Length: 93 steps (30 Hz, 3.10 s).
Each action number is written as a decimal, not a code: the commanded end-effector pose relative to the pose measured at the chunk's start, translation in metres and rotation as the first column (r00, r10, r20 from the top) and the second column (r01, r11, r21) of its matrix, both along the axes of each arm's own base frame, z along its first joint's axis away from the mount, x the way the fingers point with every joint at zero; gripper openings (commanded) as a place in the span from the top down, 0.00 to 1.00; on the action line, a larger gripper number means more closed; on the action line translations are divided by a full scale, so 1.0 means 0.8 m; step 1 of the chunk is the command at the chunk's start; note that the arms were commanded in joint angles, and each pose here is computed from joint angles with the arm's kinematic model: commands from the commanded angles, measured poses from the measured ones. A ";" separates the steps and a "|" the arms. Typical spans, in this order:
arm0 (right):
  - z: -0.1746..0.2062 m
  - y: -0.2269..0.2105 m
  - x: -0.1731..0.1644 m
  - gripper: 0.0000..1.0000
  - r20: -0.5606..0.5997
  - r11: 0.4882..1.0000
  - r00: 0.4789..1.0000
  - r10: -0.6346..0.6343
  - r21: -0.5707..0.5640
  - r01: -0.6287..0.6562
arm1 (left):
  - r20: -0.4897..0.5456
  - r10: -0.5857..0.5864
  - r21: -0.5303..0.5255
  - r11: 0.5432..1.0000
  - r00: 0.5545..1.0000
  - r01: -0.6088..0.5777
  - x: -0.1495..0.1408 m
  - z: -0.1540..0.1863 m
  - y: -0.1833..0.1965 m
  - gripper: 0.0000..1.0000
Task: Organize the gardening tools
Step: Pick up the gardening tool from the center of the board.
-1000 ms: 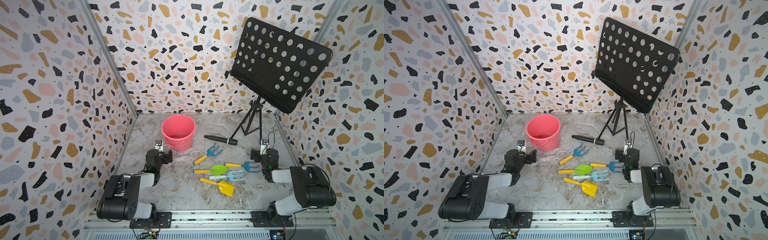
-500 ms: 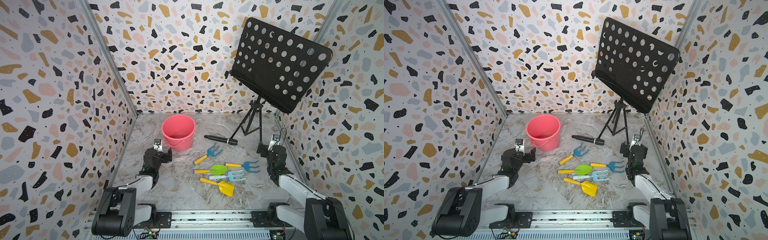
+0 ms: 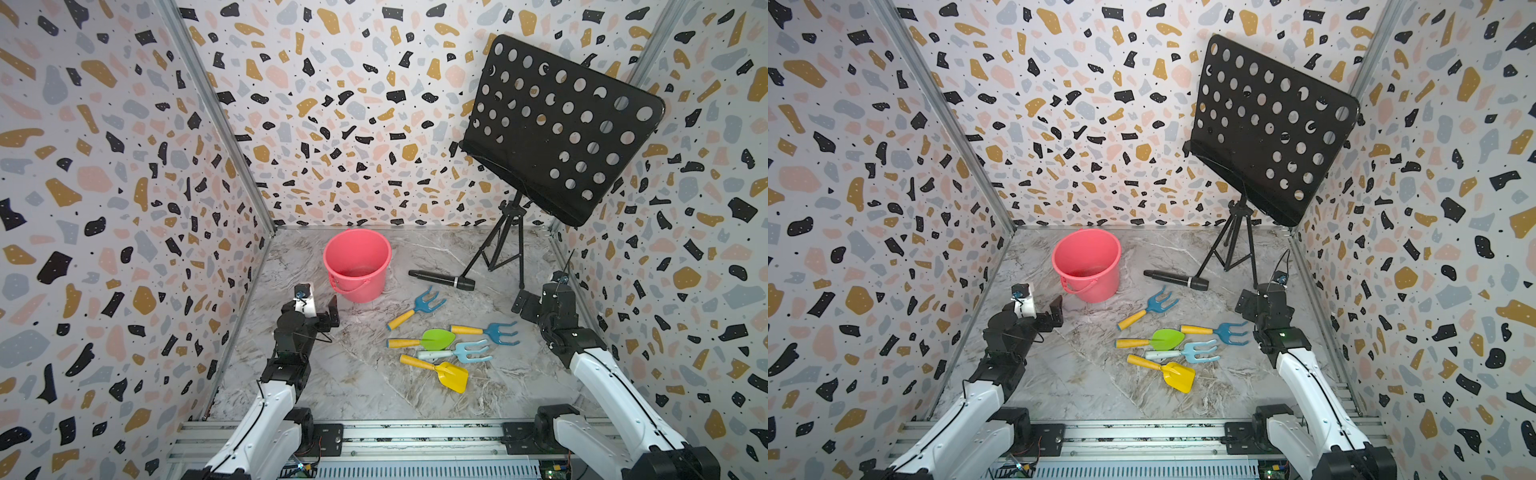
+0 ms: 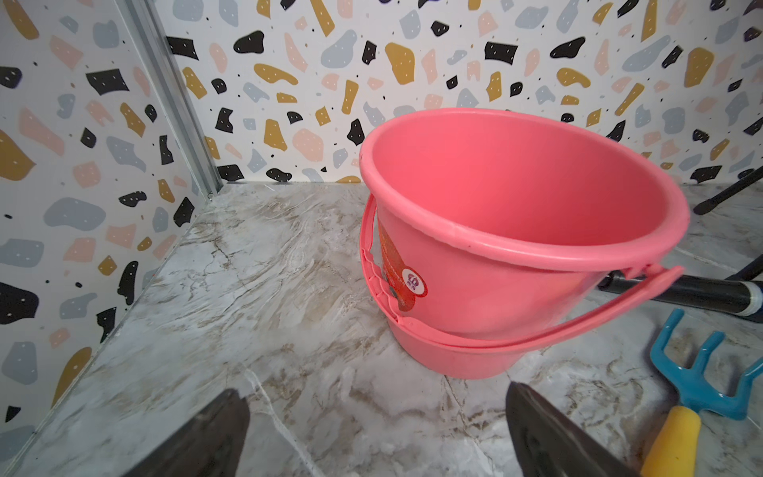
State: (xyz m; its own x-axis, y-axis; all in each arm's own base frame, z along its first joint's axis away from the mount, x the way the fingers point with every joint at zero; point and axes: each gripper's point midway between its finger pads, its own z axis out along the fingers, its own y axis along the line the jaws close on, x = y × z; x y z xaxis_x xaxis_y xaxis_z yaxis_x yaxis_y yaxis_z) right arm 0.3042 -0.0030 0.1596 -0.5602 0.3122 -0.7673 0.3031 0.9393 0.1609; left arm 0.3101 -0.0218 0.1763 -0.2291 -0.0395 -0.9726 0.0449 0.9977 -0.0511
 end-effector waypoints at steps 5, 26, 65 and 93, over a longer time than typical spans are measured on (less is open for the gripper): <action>-0.046 0.024 -0.056 0.00 -0.259 0.995 0.965 0.049 0.096 -0.025 | -0.023 0.028 -0.082 0.996 0.999 -0.030 -0.026 0.000 -0.006 0.01; -0.041 0.031 -0.052 0.00 -0.274 0.993 0.955 0.113 0.054 -0.102 | -0.185 -0.468 -0.156 0.882 0.864 0.444 -0.119 -0.009 -0.181 0.01; -0.024 0.031 -0.039 0.00 -0.276 0.993 0.954 0.119 0.034 -0.114 | -0.562 -0.758 0.154 0.297 0.331 0.942 -0.196 -0.108 -0.368 0.07; -0.021 0.036 -0.037 0.00 -0.276 0.992 0.953 0.127 0.056 -0.116 | -0.716 -0.655 0.146 0.200 0.243 0.969 -0.188 -0.173 -0.390 0.45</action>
State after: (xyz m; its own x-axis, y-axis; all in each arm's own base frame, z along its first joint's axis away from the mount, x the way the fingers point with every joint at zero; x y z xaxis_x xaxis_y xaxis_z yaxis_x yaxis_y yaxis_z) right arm 0.2707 0.0233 0.1297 -0.7997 0.2492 -0.5463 0.2289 0.9676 0.1064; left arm 0.1595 -0.3303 0.0409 -0.1345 0.8502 -0.5090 0.9752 0.2047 0.0842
